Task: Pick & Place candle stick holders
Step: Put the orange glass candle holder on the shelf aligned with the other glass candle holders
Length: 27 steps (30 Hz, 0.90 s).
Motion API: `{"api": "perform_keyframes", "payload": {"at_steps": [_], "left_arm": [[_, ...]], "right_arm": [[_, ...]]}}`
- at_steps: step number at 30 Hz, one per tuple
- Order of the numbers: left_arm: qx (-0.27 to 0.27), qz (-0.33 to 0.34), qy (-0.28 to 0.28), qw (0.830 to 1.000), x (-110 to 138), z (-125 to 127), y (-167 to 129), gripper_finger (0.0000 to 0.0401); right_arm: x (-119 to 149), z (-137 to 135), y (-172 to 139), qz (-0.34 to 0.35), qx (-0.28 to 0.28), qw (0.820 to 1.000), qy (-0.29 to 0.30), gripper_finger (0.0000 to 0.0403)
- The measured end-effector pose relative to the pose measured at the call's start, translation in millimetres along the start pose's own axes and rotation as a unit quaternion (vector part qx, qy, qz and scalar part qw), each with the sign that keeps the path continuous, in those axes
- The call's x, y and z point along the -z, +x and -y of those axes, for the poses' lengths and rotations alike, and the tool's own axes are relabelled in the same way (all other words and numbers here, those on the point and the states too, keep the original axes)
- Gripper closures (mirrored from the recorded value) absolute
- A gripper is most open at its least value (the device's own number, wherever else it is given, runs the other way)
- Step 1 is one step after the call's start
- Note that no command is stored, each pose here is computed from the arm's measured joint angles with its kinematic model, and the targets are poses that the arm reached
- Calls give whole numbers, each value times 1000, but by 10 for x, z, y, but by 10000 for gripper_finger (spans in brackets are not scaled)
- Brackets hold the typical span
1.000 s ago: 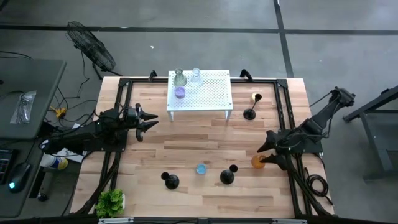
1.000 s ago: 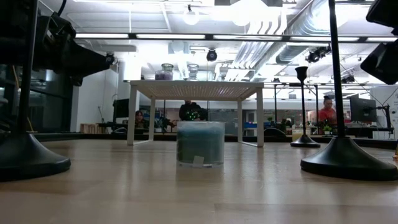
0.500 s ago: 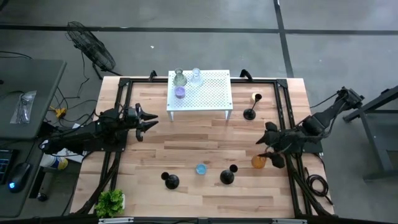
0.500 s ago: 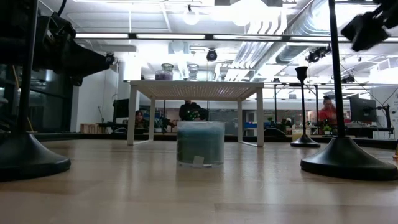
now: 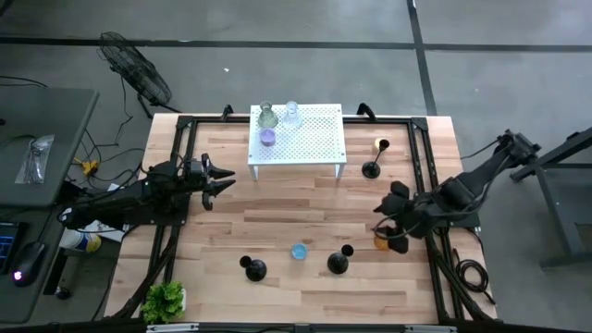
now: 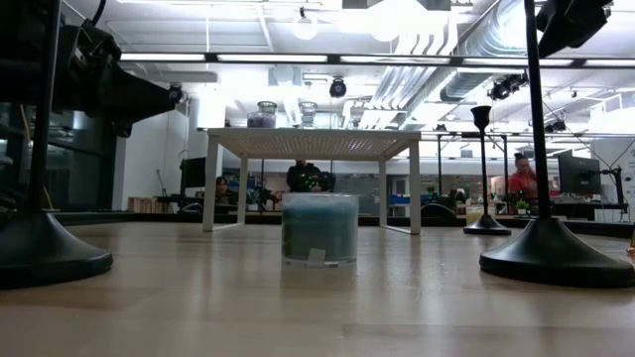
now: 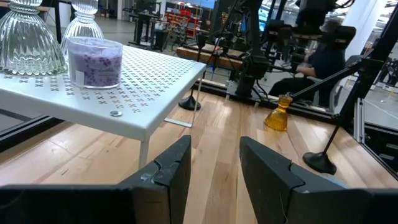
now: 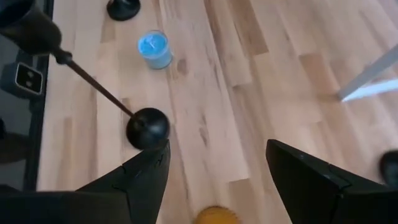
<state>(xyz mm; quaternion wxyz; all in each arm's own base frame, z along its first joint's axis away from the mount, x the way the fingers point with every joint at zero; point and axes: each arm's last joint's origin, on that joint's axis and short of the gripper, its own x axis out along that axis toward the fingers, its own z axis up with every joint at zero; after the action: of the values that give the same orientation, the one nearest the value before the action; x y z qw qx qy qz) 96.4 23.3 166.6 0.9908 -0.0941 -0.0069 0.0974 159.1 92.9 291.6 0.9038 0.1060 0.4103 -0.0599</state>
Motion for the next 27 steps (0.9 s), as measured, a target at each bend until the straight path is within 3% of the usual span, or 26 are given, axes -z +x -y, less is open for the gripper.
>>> {"api": "perform_keyframes", "payload": {"at_steps": [5, 9, 13, 18, 24, 27], "left_arm": [[0, 0, 0, 1000, 0, 0, 0, 267], [0, 0, 0, 1000, -1, 0, 0, 267], [0, 0, 0, 1000, 0, 0, 0, 267], [0, 0, 0, 1000, 0, 0, 0, 267], [0, 0, 0, 1000, 0, 0, 0, 267], [0, 0, 0, 1000, 0, 0, 0, 267]], "right_arm": [[2, -45, 63, -25, 6, 996, 82, 143], [79, 9, 71, -65, 43, 980, 182, 143], [192, 73, 36, -126, 88, 940, 303, 143], [356, 39, -33, -167, 140, 890, 400, 143], [530, -208, 32, -168, 167, 864, 444, 143], [648, -370, 111, -162, 179, 865, 439, 143]]}}
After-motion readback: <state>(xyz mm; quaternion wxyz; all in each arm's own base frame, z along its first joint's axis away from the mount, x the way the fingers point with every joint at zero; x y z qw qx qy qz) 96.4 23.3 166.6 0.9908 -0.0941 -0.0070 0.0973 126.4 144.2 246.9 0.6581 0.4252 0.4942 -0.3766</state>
